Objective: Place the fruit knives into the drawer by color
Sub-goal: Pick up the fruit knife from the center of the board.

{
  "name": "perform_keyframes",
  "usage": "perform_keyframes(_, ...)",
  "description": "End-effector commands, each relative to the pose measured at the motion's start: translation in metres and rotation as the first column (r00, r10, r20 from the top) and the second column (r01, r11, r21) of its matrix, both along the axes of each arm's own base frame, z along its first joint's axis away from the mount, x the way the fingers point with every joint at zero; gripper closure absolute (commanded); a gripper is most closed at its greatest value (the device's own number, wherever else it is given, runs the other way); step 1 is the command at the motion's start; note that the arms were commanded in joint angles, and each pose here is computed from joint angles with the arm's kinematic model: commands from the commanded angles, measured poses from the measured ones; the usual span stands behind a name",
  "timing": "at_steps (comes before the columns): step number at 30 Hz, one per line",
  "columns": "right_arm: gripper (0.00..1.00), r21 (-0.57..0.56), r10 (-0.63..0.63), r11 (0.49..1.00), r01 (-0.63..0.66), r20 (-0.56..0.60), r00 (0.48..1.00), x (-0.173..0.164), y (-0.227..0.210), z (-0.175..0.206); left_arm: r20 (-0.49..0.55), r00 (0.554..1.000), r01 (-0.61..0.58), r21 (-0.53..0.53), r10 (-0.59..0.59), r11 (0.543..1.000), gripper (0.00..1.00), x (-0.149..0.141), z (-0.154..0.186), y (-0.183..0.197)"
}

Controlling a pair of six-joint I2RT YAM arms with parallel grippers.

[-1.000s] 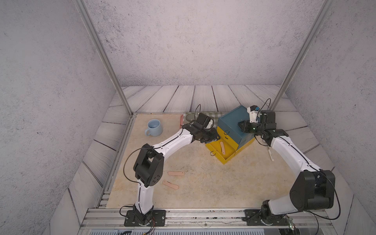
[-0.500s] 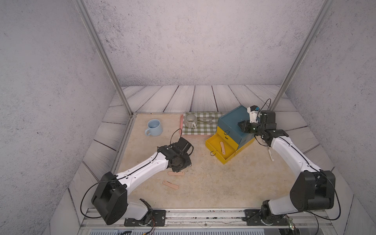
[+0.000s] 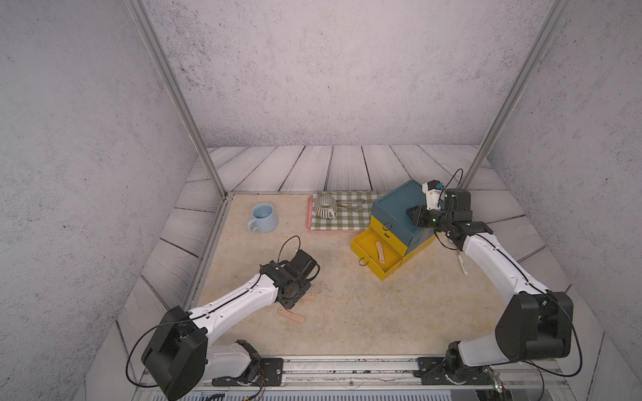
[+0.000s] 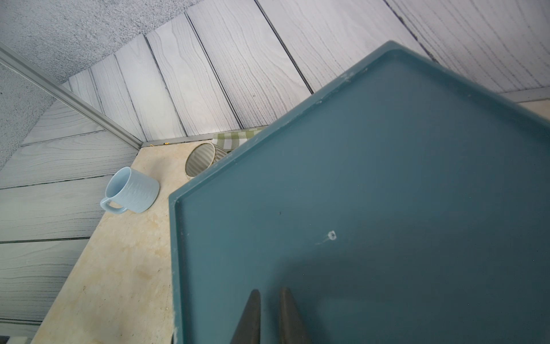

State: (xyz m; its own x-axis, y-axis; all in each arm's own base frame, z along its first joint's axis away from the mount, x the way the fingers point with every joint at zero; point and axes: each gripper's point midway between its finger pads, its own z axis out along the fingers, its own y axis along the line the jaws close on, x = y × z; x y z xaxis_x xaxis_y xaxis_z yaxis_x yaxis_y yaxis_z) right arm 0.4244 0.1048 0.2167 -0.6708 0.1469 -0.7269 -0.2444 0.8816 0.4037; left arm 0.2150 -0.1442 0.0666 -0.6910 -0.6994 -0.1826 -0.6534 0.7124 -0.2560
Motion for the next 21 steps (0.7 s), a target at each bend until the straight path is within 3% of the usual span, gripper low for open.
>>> perform_keyframes(1,0.84,-0.116,-0.072,0.993,-0.002,-0.633,0.771,-0.115,-0.019,-0.151,-0.012,0.997,-0.077,-0.038,0.076,0.996,0.46,0.006,-0.010,-0.003)
perform_keyframes(11,0.84,-0.124,-0.079,0.992,0.000,-0.634,0.769,-0.116,-0.020,-0.152,-0.111,0.985,-0.146,-0.126,0.133,0.981,0.47,0.015,-0.027,-0.009)
perform_keyframes(21,0.84,-0.124,-0.079,0.992,0.000,-0.638,0.766,-0.115,-0.020,-0.153,-0.156,0.976,-0.171,-0.132,0.150,0.976,0.48,0.016,-0.038,-0.013)
